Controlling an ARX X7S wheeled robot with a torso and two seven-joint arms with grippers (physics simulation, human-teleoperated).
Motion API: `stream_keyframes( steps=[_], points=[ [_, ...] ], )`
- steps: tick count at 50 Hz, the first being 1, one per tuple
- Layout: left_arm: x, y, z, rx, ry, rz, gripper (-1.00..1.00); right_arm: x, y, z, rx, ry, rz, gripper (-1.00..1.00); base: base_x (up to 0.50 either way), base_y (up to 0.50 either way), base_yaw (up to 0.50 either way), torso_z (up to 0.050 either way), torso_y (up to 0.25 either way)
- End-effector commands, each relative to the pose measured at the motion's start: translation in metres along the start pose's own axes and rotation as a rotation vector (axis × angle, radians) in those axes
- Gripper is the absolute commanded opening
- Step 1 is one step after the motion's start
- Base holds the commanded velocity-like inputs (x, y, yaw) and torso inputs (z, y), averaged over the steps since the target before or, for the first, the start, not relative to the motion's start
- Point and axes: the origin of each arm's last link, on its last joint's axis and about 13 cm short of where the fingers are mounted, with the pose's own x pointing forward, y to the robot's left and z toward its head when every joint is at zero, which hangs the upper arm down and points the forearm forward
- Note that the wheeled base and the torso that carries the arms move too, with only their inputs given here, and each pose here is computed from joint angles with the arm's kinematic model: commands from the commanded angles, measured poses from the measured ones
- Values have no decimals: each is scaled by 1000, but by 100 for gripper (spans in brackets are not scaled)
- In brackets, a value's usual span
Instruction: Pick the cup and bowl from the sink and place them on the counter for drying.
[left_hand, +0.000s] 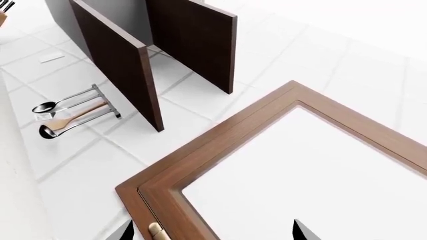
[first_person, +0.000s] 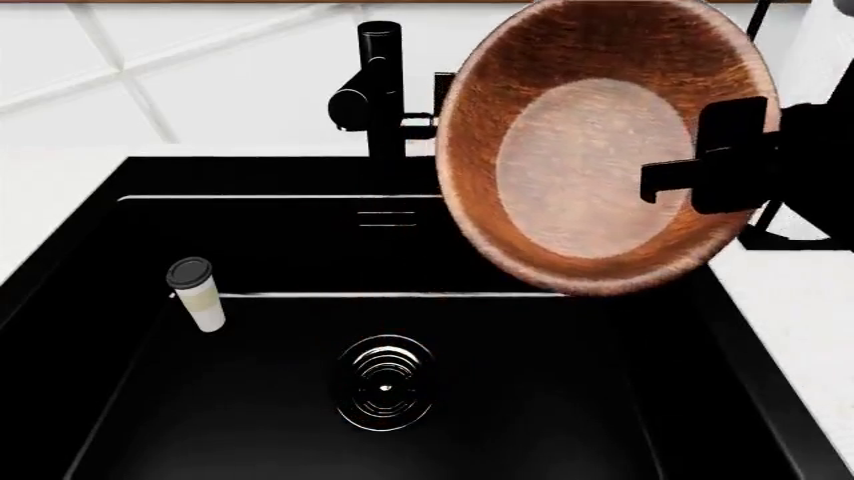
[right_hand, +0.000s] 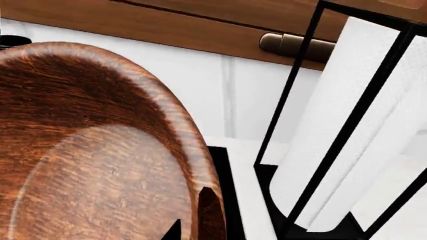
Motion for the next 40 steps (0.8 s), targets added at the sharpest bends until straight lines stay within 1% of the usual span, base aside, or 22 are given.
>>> stream_keyframes(
  steps=[1, 4, 7, 14, 18, 21, 24, 31, 40],
  points=[
    [0, 1, 1, 0, -4, 3, 100, -8, -19, 3, 139, -59, -92, -100, 0, 0, 0, 0, 0],
    [0, 1, 1, 0, -4, 4, 100, -7, -23, 1, 181, -56, -107, -100, 0, 0, 0, 0, 0],
    [0, 1, 2, -1, -4, 5, 100, -8, -27, -2, 256, -48, -120, -100, 0, 0, 0, 0, 0],
    [0, 0, 2, -1, -4, 5, 100, -9, -36, -10, 328, -23, -178, -100, 0, 0, 0, 0, 0],
    [0, 0, 2, 0, -4, 5, 100, -8, -41, -18, 419, 2, -189, -100, 0, 0, 0, 0, 0],
    [0, 0, 1, 0, -3, 4, 100, -9, -43, -23, 456, 3, -195, -100, 0, 0, 0, 0, 0],
    [0, 0, 1, 0, -3, 4, 100, -12, -45, -25, 478, -8, -190, -100, 0, 0, 0, 0, 3],
    [0, 0, 1, 1, -3, 4, 100, -19, -49, -28, 498, -49, -185, -100, 0, 0, 0, 0, 0],
    [0, 0, 1, 1, -4, 4, 100, -19, -49, -27, 494, -75, -165, -100, 0, 0, 0, 0, 0]
  ],
)
